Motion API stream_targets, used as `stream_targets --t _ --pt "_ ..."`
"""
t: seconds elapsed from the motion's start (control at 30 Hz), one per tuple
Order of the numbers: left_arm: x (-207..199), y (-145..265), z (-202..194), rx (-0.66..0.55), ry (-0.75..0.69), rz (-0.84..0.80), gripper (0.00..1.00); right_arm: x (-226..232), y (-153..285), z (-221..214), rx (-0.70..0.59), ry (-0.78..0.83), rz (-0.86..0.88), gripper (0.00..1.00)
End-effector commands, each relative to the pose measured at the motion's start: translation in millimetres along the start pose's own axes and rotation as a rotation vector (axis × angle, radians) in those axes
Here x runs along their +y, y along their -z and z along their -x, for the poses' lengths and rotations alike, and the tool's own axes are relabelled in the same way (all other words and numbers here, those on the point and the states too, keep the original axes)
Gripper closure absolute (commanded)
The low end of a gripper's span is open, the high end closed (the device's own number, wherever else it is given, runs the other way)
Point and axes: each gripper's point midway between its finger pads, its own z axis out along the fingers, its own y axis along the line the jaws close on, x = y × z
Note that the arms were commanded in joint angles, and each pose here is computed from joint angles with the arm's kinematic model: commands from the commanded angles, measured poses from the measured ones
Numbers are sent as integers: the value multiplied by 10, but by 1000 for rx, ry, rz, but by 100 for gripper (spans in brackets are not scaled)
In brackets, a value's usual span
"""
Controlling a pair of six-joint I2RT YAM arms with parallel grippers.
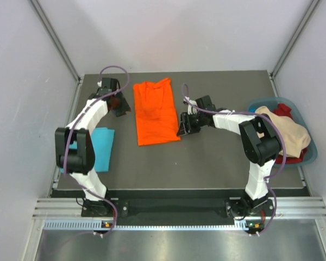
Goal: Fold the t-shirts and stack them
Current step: Fold the tshirt
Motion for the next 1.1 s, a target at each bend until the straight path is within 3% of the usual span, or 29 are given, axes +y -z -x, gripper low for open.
stream_targets --t 0.0,0.17,0.3,0.6,0.83,0.97,1.0,1.07 --pt "165 223 -472 83 -18 -19 61 189 108 143 -68 70 86 52" --pt "146 255 -974 167 15 -142 59 73 108 27 -42 61 27 54" --pt "257 177 -1285 230 14 -136 58 81 65 -41 -34 62 45 58" --pt "302 85 -1479 270 11 -144 59 135 -9 -14 -54 51 101 61" --pt "379 -15 -1611 310 15 -124 65 191 -71 -18 -49 38 146 67" --pt "437 -45 -1683 332 19 -109 80 162 -73 -110 -32 23 138 68" --pt "451 -46 -1699 335 21 -104 91 155 -70 -130 -29 20 134 69" --pt "473 -51 -1730 344 22 -92 100 124 -75 -179 -25 17 120 68"
